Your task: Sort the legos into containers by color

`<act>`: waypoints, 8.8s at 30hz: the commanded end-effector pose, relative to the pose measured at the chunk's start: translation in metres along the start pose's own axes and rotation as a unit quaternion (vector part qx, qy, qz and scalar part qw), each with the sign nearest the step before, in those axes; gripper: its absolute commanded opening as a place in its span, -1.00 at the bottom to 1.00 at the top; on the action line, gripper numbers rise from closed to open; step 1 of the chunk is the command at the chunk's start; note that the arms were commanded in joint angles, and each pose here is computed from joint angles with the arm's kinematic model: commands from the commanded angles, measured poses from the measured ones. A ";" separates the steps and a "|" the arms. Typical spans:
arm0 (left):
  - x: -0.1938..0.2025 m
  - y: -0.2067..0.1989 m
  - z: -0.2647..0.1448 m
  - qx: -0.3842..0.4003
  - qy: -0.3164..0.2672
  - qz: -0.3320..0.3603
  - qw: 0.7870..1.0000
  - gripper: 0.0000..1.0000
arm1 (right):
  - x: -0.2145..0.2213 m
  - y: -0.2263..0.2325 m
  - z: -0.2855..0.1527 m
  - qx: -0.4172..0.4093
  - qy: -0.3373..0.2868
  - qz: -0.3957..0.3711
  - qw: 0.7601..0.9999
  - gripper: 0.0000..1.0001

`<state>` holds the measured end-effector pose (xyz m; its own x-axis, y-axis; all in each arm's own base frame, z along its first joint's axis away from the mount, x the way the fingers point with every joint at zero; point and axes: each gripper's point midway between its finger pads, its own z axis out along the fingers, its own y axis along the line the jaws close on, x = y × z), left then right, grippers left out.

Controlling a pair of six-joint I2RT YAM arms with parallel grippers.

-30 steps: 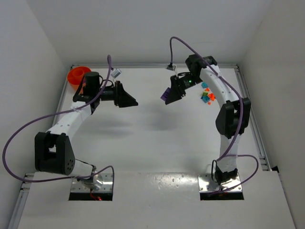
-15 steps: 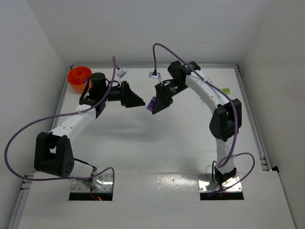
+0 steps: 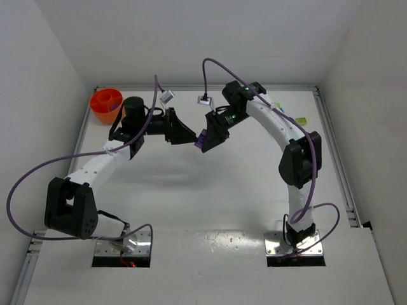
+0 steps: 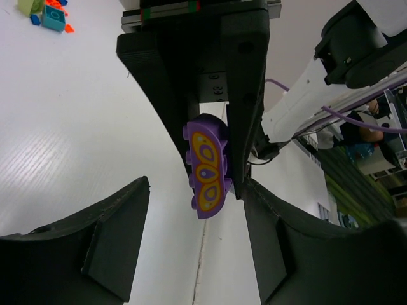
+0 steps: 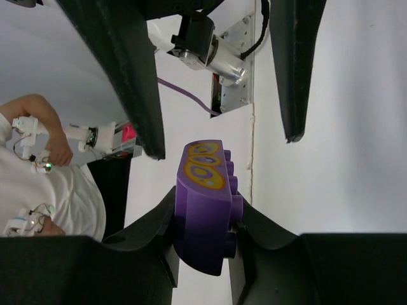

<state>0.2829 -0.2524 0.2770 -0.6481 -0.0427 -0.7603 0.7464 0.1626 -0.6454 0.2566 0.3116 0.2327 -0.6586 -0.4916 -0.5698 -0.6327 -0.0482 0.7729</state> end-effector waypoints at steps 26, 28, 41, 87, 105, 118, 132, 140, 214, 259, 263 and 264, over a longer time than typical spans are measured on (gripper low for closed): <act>-0.002 -0.031 0.009 0.045 0.008 0.037 0.998 -0.35 | -0.003 0.005 0.016 -0.001 0.020 -0.038 0.999 -0.72; -0.002 -0.031 0.009 0.045 0.007 0.042 0.998 -0.54 | 0.000 0.005 0.018 0.002 0.028 -0.035 0.999 -0.66; -0.025 0.017 -0.055 -0.071 -0.009 0.097 0.993 -0.61 | 0.002 -0.014 -0.012 0.121 0.027 -0.036 0.992 0.32; -0.123 0.324 -0.317 -0.573 0.194 0.202 0.771 -0.43 | -0.003 -0.072 -0.053 0.253 -0.008 -0.010 0.967 0.37; -0.129 0.354 -0.311 -0.600 0.197 0.209 0.747 -0.33 | 0.002 -0.082 -0.050 0.251 -0.002 0.002 0.968 0.37; -0.123 0.364 -0.311 -0.609 0.202 0.202 0.740 0.01 | 0.001 -0.089 -0.049 0.250 0.000 0.007 0.968 0.37; -0.205 0.269 -0.268 -0.543 0.059 0.268 0.794 0.11 | 0.000 -0.088 -0.059 0.290 -0.004 0.003 0.957 0.32; -0.236 0.132 -0.256 -0.485 -0.071 0.272 0.828 0.11 | -0.002 -0.118 -0.134 0.475 -0.049 0.014 0.879 0.30; -0.056 0.074 -0.188 -0.392 -0.060 0.140 0.907 0.26 | 0.077 -0.366 -0.389 0.689 -0.074 0.147 0.706 -0.06; -0.034 0.043 -0.032 -0.250 -0.001 0.270 0.930 0.56 | -0.100 -0.088 -0.055 0.253 -0.189 0.120 0.941 -0.56; -0.047 0.047 -0.024 -0.246 -0.027 0.255 0.935 0.50 | -0.099 -0.082 -0.044 0.237 -0.187 0.133 0.944 -0.56; -0.046 0.052 -0.022 -0.245 -0.028 0.248 0.937 0.50 | -0.099 -0.081 -0.043 0.236 -0.189 0.140 0.943 -0.56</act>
<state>0.3312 -0.2130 0.2467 -0.3029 0.1753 -0.9368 0.7876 0.5995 -0.1425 0.3948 0.3226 0.2107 -0.8805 -0.1176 -0.4592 -0.4532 0.4927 0.7429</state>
